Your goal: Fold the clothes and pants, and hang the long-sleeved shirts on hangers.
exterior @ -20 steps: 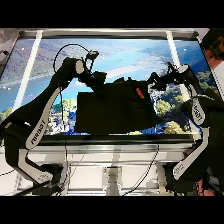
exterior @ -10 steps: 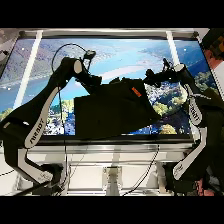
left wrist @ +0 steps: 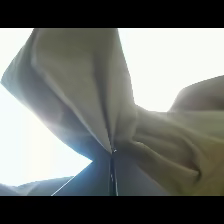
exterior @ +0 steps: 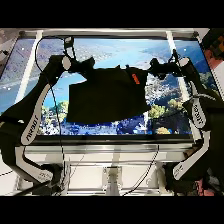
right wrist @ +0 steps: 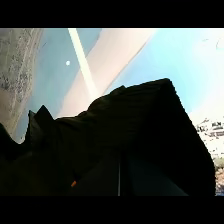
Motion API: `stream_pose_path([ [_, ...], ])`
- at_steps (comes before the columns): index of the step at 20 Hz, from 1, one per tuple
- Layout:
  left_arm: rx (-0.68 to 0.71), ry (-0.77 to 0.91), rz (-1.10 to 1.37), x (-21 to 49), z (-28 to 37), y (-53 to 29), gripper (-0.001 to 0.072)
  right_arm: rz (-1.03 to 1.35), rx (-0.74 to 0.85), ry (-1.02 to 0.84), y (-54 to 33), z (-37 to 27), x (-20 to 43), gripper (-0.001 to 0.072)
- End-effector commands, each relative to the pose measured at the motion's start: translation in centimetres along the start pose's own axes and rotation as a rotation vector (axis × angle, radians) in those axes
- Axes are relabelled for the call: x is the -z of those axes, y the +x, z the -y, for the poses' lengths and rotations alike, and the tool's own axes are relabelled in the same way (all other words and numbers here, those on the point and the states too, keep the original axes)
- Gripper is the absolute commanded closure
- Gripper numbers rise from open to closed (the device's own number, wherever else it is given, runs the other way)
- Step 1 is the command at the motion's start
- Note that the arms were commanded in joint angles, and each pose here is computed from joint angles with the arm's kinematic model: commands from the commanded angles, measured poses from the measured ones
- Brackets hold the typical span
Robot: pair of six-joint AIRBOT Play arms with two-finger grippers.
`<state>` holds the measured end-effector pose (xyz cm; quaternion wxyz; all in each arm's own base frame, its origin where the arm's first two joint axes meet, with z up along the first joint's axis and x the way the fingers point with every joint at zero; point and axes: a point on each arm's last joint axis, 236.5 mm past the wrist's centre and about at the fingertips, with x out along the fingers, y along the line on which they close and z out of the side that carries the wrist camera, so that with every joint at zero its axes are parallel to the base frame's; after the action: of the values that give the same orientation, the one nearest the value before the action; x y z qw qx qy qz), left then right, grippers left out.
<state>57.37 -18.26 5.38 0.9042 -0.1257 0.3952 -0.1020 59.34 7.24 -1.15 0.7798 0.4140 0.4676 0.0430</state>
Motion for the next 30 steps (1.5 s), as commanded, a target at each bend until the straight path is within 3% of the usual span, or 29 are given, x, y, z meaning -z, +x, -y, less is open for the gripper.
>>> stream_pose_path([
  [1, 0.035, -0.011, 0.063, -1.2, 1.6, 0.0, 0.0704, 0.051, 0.083, 0.101, -1.0, 1.3, -1.0, 0.0695],
  [4, 0.004, -0.046, -0.085, 2.8, 1.4, 0.8, 0.0704, 0.052, 0.186, 0.113, -1.6, 3.6, -0.9, 0.0695],
  [11, -0.045, -0.042, -0.27, 7.6, 0.8, 0.9, 0.0684, 0.026, 0.207, 0.153, -2.0, 4.2, -0.3, 0.0693],
  [13, -0.076, -0.043, -0.261, 7.3, -0.3, 0.9, 0.0354, 0.024, 0.22, 0.145, -2.2, 4.4, -0.3, 0.0692],
  [20, -0.185, -0.223, -0.141, 3.5, -6.6, 0.6, 0.0344, -0.011, 0.329, 0.162, -4.4, 8.5, -0.7, 0.069],
  [22, -0.123, -0.282, -0.085, 1.7, -6.6, 0.8, 0.0345, -0.02, 0.345, 0.18, -5.1, 9.7, -0.9, 0.0653],
  [24, -0.034, -0.283, -0.019, -0.4, -5.6, 0.9, 0.0345, -0.029, 0.345, 0.188, -5.5, 10.2, -1.0, 0.0481],
  [27, 0.114, -0.209, 0.055, -2.5, -2.4, 0.7, 0.0344, -0.059, 0.274, 0.116, -5.3, 8.5, -0.9, 0.0463],
  [30, 0.138, -0.135, 0.033, -1.9, -1.7, 0.7, 0.0345, -0.05, 0.193, -0.003, -6.3, 5.1, -2.1, 0.0463],
])
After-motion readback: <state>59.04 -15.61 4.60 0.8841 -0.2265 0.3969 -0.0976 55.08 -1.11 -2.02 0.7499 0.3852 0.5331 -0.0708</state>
